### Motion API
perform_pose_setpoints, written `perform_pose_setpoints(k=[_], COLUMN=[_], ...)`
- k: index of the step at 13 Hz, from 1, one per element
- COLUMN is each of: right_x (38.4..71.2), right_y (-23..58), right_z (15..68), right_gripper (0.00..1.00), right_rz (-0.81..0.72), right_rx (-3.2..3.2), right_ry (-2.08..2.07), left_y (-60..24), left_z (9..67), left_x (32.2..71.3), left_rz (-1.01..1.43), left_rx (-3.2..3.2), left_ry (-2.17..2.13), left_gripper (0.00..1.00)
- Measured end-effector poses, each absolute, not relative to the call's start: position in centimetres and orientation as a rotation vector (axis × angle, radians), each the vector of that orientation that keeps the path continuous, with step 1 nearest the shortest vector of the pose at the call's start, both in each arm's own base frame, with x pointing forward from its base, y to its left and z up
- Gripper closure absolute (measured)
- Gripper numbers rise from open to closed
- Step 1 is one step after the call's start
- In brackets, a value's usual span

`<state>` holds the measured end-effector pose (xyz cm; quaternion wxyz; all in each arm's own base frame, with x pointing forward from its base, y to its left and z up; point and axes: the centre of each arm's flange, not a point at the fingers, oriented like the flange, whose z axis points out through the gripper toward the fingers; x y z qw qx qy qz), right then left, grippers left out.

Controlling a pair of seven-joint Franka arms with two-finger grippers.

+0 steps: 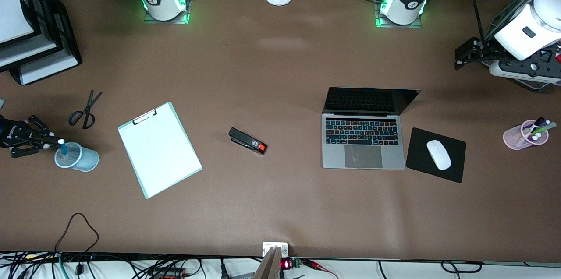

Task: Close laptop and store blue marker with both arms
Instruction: 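Position the held marker above the light-blue cup with the right gripper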

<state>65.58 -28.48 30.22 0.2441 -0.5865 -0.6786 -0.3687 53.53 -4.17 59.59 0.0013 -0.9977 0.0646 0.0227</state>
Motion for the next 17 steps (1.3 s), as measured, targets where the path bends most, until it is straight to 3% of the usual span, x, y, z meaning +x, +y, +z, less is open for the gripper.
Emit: perform_pose_setpoints(k=[5, 17], right_x=[65.5, 65.8], right_y=[-28.2, -28.4], right_z=[27.2, 27.8], right_gripper=[0.84, 0.84], right_rz=[-0.990, -1.007], right_rx=[-1.589, -1.579], right_ry=[-1.820, -1.855], left_y=[-4.2, -4.2], left_z=[59.6, 59.6], left_x=[53.5, 53.5], left_rz=[0.071, 0.071], left_rx=[-3.132, -3.132], left_ry=[0.203, 0.203], left_gripper=[0.00, 0.00])
